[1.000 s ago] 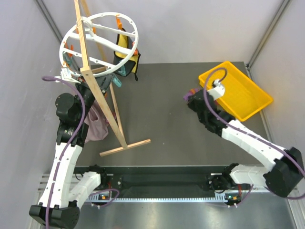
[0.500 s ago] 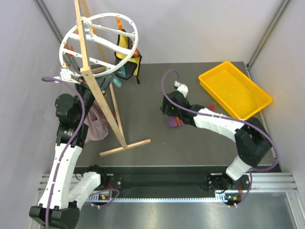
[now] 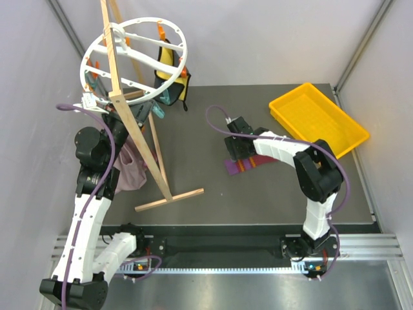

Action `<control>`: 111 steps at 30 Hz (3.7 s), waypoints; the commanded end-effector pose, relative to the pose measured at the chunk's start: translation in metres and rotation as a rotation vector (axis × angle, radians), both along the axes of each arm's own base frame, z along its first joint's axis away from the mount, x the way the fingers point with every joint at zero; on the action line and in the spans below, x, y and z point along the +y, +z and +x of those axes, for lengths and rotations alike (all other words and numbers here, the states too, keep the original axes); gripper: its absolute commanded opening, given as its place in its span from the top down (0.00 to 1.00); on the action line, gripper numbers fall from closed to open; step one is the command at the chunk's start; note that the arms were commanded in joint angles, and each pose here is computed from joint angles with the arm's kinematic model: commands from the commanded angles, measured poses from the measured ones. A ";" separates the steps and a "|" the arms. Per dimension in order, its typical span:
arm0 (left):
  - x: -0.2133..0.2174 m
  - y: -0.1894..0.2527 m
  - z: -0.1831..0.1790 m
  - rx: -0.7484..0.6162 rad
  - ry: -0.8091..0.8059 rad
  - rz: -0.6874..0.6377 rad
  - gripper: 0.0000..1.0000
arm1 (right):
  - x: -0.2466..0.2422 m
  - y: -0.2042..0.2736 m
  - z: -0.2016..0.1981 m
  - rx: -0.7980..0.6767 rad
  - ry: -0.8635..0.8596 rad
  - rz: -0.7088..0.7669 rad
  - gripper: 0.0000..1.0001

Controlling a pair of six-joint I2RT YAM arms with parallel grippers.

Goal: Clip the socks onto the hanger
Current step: Pick up the sock at the center of the board, then clamp the sock onto the hanger.

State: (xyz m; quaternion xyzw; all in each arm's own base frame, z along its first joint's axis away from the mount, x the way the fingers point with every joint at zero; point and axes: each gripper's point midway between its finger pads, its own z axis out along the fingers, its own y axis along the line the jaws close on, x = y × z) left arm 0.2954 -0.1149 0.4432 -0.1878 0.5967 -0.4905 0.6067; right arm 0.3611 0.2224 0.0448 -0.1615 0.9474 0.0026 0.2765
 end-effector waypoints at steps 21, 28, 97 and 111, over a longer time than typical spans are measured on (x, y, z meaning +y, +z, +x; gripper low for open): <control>-0.004 0.001 -0.006 -0.008 -0.028 0.017 1.00 | 0.014 -0.020 -0.013 0.126 0.060 0.152 0.78; -0.005 -0.001 -0.006 -0.005 -0.029 0.018 1.00 | 0.012 0.051 0.006 -0.073 0.027 0.213 0.97; -0.011 0.005 -0.010 0.005 -0.085 -0.086 1.00 | 0.180 0.386 -0.113 -0.642 0.592 1.456 1.00; -0.012 0.005 -0.009 0.005 -0.092 -0.092 1.00 | 0.194 0.395 -0.112 -0.615 0.608 1.508 1.00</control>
